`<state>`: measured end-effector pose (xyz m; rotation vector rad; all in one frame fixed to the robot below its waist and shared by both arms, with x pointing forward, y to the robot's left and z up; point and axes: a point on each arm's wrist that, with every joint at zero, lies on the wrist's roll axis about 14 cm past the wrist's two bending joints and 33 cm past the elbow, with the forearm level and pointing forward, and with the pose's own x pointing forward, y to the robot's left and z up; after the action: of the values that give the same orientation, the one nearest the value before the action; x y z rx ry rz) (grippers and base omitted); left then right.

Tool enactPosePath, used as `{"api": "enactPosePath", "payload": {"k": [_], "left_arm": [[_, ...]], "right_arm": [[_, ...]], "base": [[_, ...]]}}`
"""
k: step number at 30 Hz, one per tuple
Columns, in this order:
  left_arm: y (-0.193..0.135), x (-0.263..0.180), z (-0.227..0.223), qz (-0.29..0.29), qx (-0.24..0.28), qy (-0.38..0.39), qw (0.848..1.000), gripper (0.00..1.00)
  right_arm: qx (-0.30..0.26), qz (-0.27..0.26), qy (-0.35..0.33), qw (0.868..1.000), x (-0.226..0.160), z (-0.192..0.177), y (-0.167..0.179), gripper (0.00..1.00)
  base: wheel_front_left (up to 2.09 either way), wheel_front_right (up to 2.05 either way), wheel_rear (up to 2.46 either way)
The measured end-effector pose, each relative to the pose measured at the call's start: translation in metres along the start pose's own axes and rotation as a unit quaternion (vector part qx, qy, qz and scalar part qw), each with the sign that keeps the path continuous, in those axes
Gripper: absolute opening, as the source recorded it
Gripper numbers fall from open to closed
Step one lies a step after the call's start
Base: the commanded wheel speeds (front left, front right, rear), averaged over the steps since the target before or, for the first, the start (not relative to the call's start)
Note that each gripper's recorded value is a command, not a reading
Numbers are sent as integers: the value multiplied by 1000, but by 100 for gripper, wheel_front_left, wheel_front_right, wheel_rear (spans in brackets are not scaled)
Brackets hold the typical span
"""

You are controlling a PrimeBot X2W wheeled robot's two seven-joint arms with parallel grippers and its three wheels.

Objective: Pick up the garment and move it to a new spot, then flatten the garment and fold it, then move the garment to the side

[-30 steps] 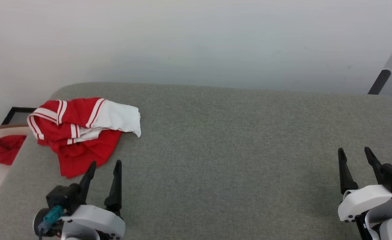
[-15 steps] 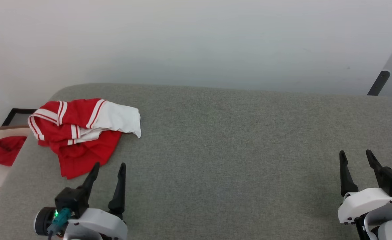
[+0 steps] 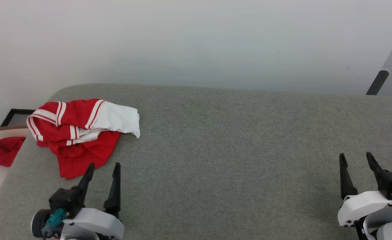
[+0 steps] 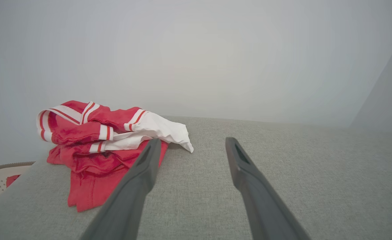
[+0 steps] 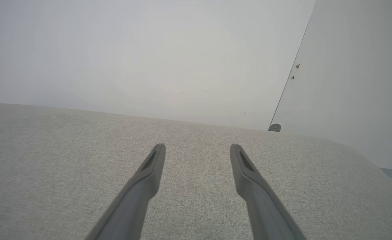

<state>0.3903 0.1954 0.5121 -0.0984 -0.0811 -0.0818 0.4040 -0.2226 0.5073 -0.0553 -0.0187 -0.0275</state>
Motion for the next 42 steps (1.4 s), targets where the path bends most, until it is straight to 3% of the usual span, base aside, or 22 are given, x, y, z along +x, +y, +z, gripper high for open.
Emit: {"api": "enactPosePath", "payload": {"k": [14, 25, 35, 42], "left_arm": [[12, -6, -1, 18, -1, 4, 1000, 100], [57, -41, 1, 98, 8, 4, 995, 100], [110, -113, 2, 208, 11, 6, 978, 100], [145, -174, 13, 310, 5, -17, 951, 100]], "right_arm": [[9, 20, -3, 1000, 7, 0, 17, 100], [7, 134, 4, 991, 23, -4, 100, 100], [14, 264, 8, 964, 22, -3, 200, 100], [6, 370, -13, 929, 15, 17, 282, 100]], "base": [[0, 0, 0], [0, 0, 0], [0, 0, 0], [0, 0, 0]]}}
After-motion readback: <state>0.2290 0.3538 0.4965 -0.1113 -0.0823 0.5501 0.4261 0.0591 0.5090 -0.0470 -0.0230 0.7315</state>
